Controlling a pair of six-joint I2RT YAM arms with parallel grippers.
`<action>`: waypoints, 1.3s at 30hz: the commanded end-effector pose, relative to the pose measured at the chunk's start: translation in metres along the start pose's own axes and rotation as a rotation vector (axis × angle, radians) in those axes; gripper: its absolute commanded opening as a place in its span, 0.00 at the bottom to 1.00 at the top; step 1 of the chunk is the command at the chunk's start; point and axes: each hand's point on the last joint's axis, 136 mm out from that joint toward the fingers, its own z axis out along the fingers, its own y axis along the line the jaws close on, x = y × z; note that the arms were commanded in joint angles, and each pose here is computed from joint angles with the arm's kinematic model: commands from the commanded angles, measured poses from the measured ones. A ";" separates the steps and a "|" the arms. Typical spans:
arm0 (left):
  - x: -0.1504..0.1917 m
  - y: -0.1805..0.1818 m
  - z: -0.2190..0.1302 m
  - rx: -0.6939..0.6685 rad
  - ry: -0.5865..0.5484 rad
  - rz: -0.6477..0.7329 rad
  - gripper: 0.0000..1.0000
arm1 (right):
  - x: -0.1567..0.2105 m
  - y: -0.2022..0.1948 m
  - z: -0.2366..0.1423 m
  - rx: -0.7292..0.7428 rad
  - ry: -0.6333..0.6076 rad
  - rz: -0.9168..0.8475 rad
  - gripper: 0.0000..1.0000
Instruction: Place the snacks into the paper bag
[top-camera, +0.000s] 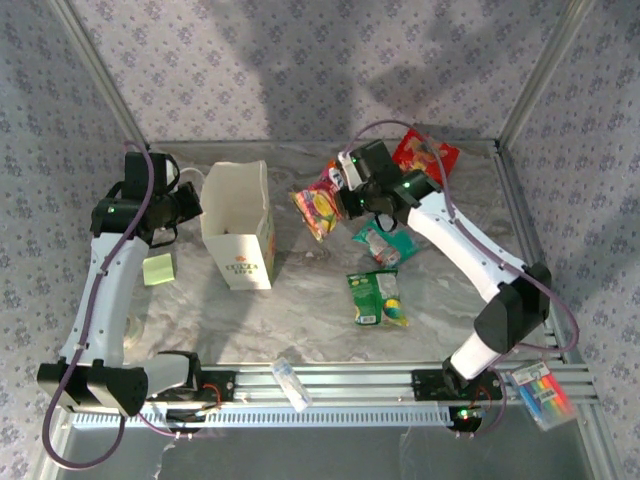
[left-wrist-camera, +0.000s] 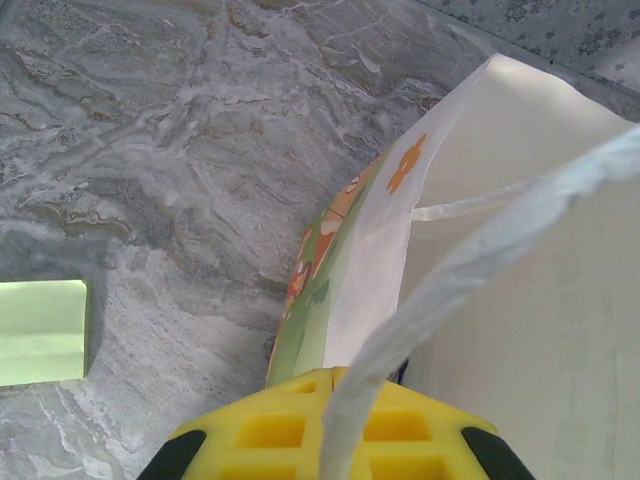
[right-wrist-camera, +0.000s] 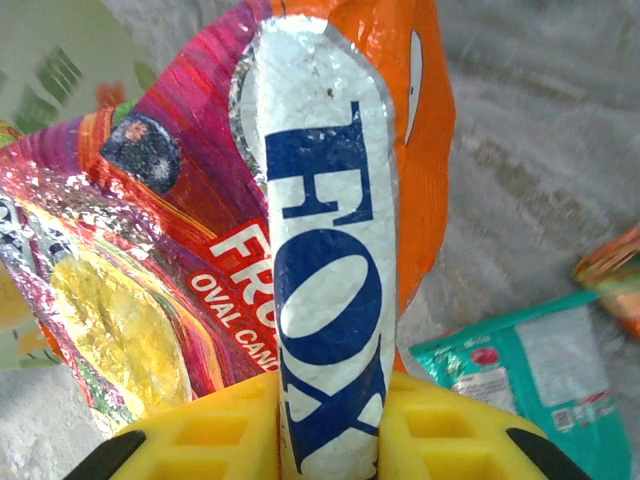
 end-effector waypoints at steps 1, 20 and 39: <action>-0.003 -0.005 -0.008 0.025 -0.033 0.010 0.07 | -0.027 -0.005 -0.042 0.054 -0.108 -0.063 0.27; -0.003 -0.007 -0.012 0.040 -0.039 0.017 0.07 | -0.068 0.014 -0.107 0.021 -0.425 -0.156 0.13; -0.003 -0.007 -0.007 0.038 -0.034 0.015 0.07 | -0.059 0.025 -0.076 -0.018 -0.349 -0.176 0.12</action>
